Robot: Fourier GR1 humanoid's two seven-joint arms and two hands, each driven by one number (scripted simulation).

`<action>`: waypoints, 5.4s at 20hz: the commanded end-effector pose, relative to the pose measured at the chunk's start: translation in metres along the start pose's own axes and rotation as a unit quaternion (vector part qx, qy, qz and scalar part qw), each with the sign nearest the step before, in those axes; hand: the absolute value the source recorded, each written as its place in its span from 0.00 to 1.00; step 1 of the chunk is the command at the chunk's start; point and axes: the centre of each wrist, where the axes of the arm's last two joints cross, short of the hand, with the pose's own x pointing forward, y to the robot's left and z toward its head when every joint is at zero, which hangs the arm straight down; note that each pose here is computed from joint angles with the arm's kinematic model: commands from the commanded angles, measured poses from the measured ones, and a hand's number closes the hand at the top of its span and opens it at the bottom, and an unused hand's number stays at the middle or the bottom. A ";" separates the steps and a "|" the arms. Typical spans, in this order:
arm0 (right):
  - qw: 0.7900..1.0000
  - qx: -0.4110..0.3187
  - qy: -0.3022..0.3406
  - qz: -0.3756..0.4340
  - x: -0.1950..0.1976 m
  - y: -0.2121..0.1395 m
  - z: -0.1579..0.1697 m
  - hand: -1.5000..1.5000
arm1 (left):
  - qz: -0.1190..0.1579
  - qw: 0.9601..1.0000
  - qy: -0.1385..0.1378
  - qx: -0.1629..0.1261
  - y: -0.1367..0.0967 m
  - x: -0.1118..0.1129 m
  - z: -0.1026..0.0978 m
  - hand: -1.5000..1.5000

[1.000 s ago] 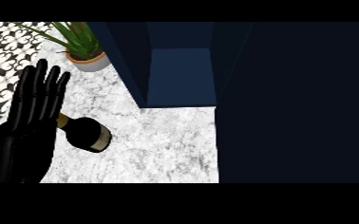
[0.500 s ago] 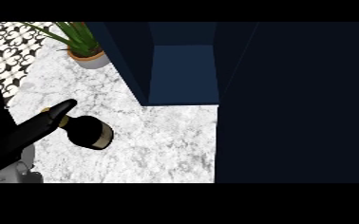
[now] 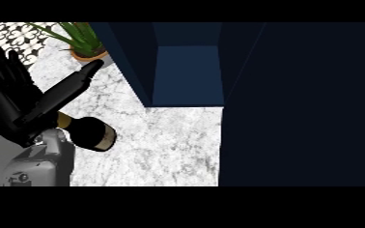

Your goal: Pick up the wine, place it into the cabinet and close the cabinet

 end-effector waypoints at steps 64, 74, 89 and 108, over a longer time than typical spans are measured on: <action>1.000 0.007 0.001 -0.005 0.026 0.005 -0.003 0.00 | -0.094 0.985 0.101 0.105 0.116 -0.110 0.108 0.00; 1.000 0.007 0.012 -0.001 0.027 0.006 0.012 0.00 | -0.072 0.984 0.127 0.104 0.125 -0.147 0.106 0.00; 1.000 0.011 0.008 0.003 0.015 0.007 -0.003 0.00 | -0.063 0.982 0.151 0.093 0.120 -0.197 0.105 0.00; 1.000 0.006 0.010 0.010 0.011 0.013 -0.005 0.00 | 0.015 0.985 0.138 0.100 0.123 -0.256 0.105 0.00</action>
